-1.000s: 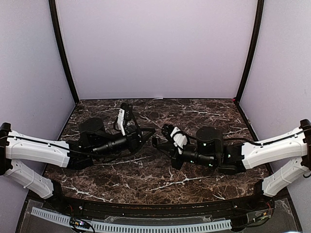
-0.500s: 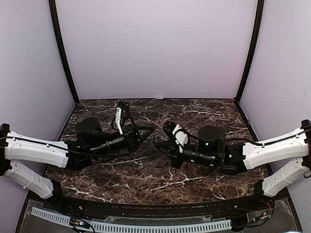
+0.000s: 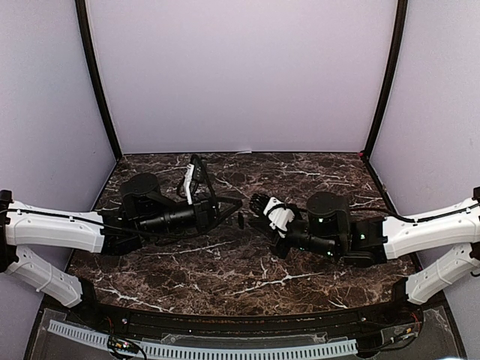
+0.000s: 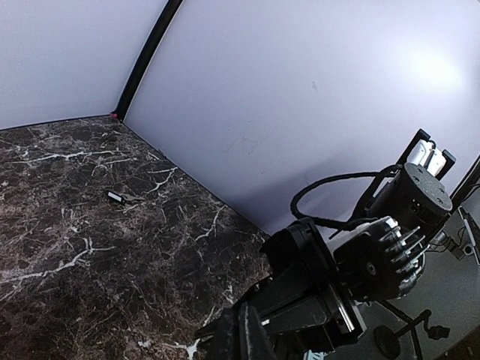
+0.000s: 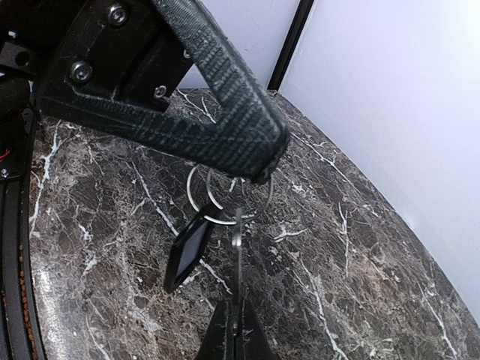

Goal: Remove the keys from the keyring

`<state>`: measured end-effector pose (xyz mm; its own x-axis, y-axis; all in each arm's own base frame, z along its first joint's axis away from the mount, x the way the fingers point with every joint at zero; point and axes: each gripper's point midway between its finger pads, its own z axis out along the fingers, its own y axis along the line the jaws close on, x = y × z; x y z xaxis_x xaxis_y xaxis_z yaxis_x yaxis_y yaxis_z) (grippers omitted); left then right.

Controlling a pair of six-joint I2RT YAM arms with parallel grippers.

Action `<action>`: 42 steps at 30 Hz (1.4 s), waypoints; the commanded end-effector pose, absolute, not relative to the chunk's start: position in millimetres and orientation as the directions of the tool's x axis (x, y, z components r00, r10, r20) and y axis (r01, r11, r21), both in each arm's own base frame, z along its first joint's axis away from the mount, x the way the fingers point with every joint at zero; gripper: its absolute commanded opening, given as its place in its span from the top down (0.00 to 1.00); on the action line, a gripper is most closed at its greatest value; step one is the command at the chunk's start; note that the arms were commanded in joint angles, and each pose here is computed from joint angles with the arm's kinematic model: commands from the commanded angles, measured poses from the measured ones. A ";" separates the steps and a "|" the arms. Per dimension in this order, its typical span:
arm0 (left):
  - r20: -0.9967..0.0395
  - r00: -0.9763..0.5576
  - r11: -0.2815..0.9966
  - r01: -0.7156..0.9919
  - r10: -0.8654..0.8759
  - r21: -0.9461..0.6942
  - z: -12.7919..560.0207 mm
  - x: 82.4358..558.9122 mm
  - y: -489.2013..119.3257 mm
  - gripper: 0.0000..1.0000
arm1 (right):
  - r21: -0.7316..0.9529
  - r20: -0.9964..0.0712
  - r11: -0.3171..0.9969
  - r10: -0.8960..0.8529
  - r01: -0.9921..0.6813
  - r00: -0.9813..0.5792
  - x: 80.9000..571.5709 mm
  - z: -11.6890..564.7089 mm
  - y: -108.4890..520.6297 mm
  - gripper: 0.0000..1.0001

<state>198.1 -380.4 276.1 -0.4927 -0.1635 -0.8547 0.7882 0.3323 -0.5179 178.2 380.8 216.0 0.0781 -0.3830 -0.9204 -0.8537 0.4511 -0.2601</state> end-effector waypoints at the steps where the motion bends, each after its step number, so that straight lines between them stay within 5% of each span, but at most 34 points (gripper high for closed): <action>1: -0.844 -0.507 0.276 0.798 -0.176 -0.536 297.4 193.9 -382.4 1.00 | -0.365 -0.892 0.481 -0.425 -0.797 0.152 192.0 234.9 370.8 1.00; 15: -0.746 -0.652 0.199 0.720 -0.136 -0.665 275.3 194.8 -390.6 1.00 | -0.401 -0.886 0.466 -0.415 -0.789 0.206 205.3 258.0 372.5 1.00; 33: -0.585 -0.784 0.220 0.546 -0.206 -0.808 243.6 212.9 -376.3 1.00 | -0.144 -0.966 0.512 -0.259 -0.847 0.008 226.4 269.2 389.6 0.50; 42: -0.536 -0.793 0.188 0.502 -0.290 -0.844 242.1 221.4 -370.2 1.00 | 0.136 -0.962 0.474 -0.148 -0.870 -0.230 225.6 263.2 399.3 0.44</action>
